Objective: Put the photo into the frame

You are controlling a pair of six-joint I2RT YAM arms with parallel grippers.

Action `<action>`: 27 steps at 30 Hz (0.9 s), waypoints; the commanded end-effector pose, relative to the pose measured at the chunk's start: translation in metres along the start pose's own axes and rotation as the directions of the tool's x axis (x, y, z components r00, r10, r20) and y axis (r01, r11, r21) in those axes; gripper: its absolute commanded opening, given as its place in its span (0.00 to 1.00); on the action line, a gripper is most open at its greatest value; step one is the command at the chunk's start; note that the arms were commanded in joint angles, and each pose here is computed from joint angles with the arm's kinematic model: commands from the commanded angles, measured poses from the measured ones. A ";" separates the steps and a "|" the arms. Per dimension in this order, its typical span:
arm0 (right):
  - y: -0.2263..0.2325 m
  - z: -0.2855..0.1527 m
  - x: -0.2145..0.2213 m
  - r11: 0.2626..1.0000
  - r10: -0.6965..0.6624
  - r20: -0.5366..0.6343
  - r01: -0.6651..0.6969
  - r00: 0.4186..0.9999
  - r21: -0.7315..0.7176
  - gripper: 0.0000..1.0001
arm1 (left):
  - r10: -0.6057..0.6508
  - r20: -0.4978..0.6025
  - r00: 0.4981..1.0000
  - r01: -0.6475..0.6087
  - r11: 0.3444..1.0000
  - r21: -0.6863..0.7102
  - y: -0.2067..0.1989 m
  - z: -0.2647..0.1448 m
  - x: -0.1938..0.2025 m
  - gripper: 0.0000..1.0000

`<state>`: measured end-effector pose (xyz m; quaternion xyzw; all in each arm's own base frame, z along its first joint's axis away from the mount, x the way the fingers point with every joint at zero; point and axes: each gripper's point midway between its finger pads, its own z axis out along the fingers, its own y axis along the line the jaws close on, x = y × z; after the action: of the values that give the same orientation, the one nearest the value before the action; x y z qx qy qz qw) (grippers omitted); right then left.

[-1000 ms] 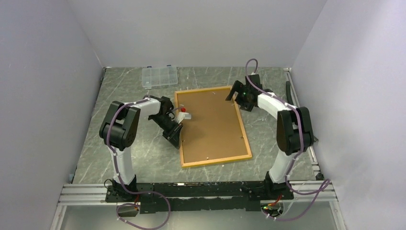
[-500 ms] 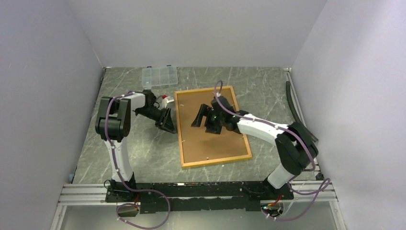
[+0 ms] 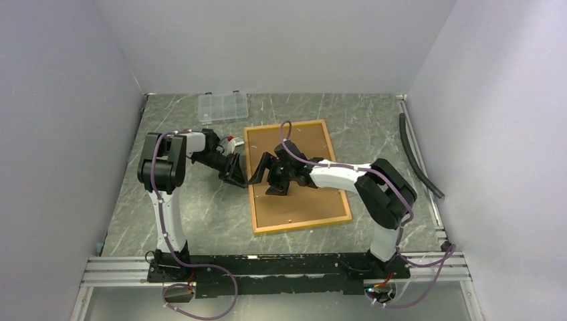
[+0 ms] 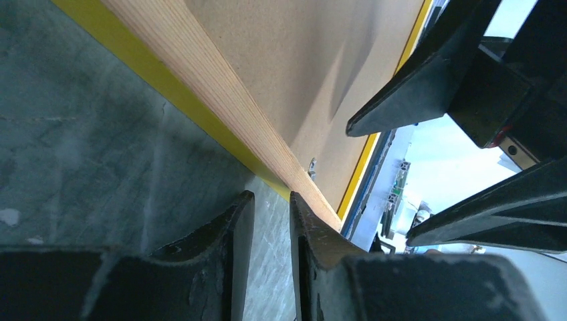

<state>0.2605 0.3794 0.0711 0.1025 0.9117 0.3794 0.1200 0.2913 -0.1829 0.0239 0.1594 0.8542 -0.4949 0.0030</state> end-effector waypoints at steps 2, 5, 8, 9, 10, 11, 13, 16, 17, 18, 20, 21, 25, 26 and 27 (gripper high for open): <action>0.030 0.011 0.005 0.994 0.010 -0.065 -0.017 0.998 -0.104 0.82 | 0.031 0.025 0.999 -0.031 0.999 0.022 -0.008 -0.003 -0.008 0.31; 0.028 0.017 0.012 0.993 0.025 -0.106 -0.037 0.994 -0.114 0.82 | 0.033 0.023 0.999 -0.033 0.999 0.020 -0.008 -0.003 -0.007 0.31; 0.029 0.019 0.015 0.993 0.023 -0.123 -0.037 0.992 -0.110 0.82 | 0.037 0.026 0.999 -0.038 0.999 0.018 -0.009 -0.003 -0.009 0.31; 0.029 0.020 0.016 0.994 0.021 -0.129 -0.035 0.991 -0.107 0.81 | 0.037 0.025 0.999 -0.037 0.999 0.017 -0.008 -0.003 -0.008 0.31; 0.029 0.021 0.017 0.994 0.018 -0.133 -0.032 0.991 -0.104 0.81 | 0.039 0.026 0.999 -0.039 0.999 0.018 -0.009 -0.004 -0.009 0.31; 0.030 0.022 0.019 0.994 0.015 -0.140 -0.029 0.990 -0.101 0.81 | 0.040 0.027 0.999 -0.041 0.999 0.018 -0.009 -0.004 -0.009 0.31; 0.030 0.023 0.021 0.996 0.011 -0.147 -0.025 0.989 -0.091 0.81 | 0.044 0.028 0.999 -0.044 0.999 0.016 -0.010 -0.004 -0.010 0.31; 0.032 0.024 0.019 0.996 0.007 -0.139 -0.020 0.990 -0.092 0.81 | 0.051 0.030 0.998 -0.052 0.999 0.015 -0.011 -0.005 -0.009 0.30; 0.032 0.025 0.019 0.996 0.006 -0.137 -0.019 0.991 -0.090 0.81 | 0.054 0.028 0.998 -0.054 0.998 0.016 -0.011 -0.005 -0.008 0.31; 0.031 0.025 0.019 0.996 0.010 -0.136 -0.022 0.991 -0.086 0.81 | 0.055 0.028 0.998 -0.056 0.998 0.016 -0.011 -0.004 -0.007 0.31; 0.030 0.026 0.018 0.996 0.013 -0.131 -0.024 0.991 -0.083 0.81 | 0.056 0.023 0.998 -0.057 0.998 0.017 -0.011 -0.004 -0.005 0.30; 0.029 0.026 0.018 0.996 0.016 -0.131 -0.026 0.991 -0.081 0.81 | 0.060 0.022 0.998 -0.060 0.998 0.018 -0.011 -0.004 -0.005 0.30; 0.030 0.029 0.018 0.996 0.017 -0.140 -0.029 0.990 -0.084 0.81 | 0.063 0.021 0.998 -0.063 0.998 0.024 -0.012 -0.004 -0.005 0.30; 0.031 0.030 0.018 0.996 0.015 -0.143 -0.028 0.990 -0.085 0.81 | 0.065 0.020 0.998 -0.066 0.997 0.027 -0.013 -0.003 -0.005 0.30; 0.032 0.031 0.018 0.996 0.011 -0.148 -0.025 0.989 -0.089 0.81 | 0.066 0.020 0.998 -0.067 0.997 0.028 -0.013 -0.003 -0.004 0.30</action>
<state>0.2474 0.4148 0.0581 0.0828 0.9066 0.4109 0.0494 0.2923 -0.1830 0.0233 0.1648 0.8533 -0.4945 0.0077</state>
